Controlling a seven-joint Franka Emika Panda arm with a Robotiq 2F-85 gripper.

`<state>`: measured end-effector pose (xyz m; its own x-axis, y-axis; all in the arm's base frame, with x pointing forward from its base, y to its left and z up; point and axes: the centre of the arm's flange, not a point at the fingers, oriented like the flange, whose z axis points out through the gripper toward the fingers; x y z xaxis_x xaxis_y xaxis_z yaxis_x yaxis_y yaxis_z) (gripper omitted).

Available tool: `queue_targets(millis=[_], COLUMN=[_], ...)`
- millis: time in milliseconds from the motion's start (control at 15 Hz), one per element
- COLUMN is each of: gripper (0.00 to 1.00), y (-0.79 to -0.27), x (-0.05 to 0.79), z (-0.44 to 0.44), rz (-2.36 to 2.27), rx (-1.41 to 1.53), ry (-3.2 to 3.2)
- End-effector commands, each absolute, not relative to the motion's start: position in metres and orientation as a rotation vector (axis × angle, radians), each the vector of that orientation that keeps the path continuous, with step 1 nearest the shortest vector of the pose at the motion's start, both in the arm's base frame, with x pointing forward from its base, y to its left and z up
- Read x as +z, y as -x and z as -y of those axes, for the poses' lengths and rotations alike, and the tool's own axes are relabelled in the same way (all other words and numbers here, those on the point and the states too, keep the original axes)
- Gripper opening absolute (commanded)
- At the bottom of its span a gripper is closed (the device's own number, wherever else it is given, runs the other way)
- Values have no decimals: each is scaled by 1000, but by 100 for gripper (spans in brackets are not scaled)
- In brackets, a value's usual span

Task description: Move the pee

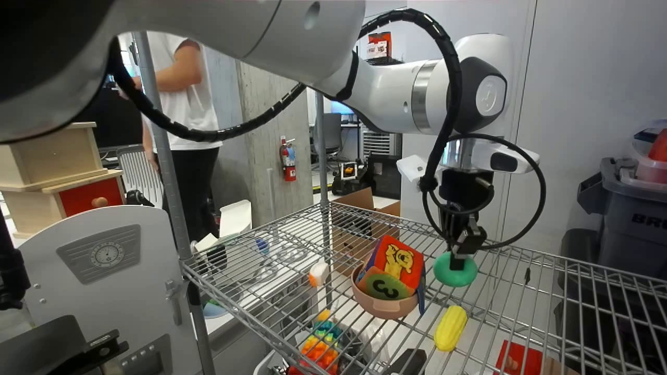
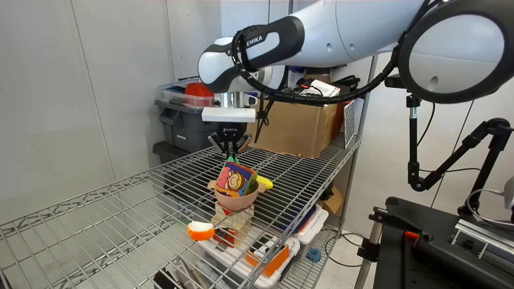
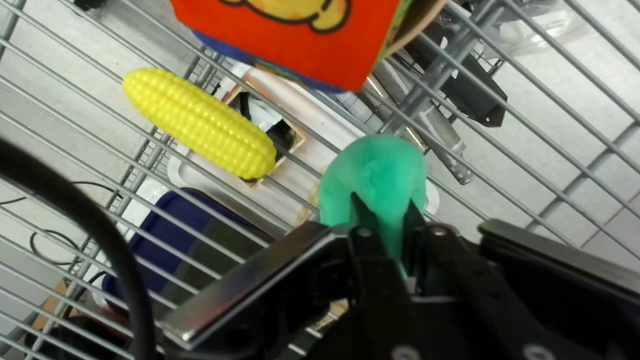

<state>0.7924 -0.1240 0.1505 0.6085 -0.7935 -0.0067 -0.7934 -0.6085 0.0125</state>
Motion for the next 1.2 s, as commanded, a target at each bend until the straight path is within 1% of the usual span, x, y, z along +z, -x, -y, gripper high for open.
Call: queue_targets(millis=[0, 133, 400, 733, 1133], gripper=[4, 4, 4, 4, 4], y=[-865, -868, -856, -837, -817], x=[184, 201, 205, 169, 115], z=[129, 113, 61, -18, -86], rz=[1337, 1275, 1116, 889, 687], rx=[64, 65, 28, -129, -242], ry=[-2861, -2900, -2980, -3001, -2937])
